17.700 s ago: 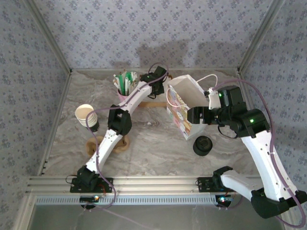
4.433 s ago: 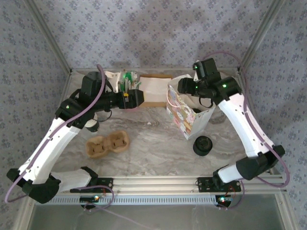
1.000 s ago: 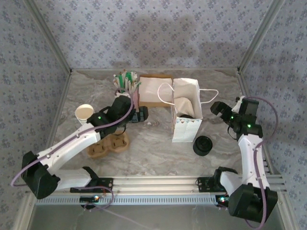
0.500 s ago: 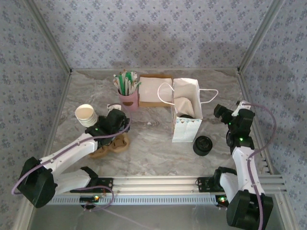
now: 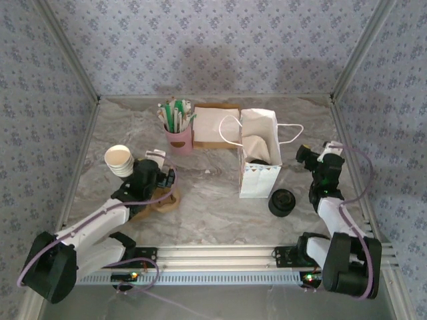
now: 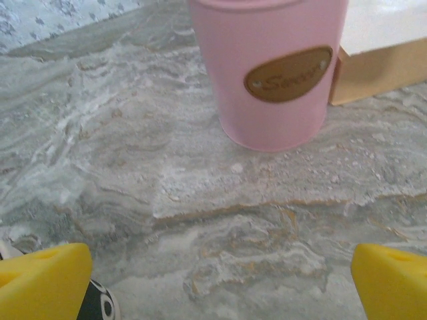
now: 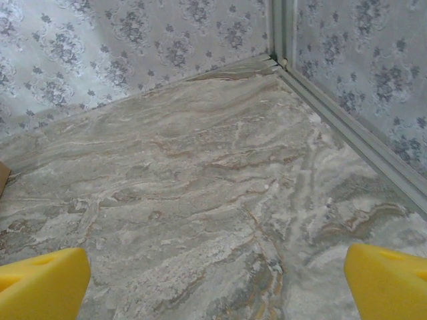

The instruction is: Pack the takeout coffee

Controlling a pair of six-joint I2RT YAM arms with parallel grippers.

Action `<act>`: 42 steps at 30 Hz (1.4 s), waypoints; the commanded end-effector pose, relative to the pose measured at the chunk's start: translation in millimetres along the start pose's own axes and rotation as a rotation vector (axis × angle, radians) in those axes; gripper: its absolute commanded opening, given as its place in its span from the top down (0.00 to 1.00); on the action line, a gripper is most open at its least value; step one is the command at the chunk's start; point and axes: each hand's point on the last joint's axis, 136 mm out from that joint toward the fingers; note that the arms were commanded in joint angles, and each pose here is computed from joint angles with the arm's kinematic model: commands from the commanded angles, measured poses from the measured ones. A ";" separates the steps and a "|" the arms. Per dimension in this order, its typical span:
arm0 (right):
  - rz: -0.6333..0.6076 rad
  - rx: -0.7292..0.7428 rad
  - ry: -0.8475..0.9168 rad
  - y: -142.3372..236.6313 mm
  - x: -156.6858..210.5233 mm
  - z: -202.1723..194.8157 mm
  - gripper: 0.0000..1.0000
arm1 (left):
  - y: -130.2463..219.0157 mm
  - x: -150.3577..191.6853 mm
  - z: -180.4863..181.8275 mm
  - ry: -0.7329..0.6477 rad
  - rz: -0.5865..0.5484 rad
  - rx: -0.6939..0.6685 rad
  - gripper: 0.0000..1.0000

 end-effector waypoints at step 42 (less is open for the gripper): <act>0.008 -0.006 0.239 -37.2 40.1 32.9 0.00 | -70.2 -13.2 77.5 0.164 -0.061 -0.121 0.00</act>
Point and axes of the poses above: each hand's point on the last joint's axis, 136 mm out from that joint toward the fingers, its own y axis back along the fingers, its own z axis along the line the jaws close on, x = y × z, and after that the axes turned 6 degrees about y, right-handed
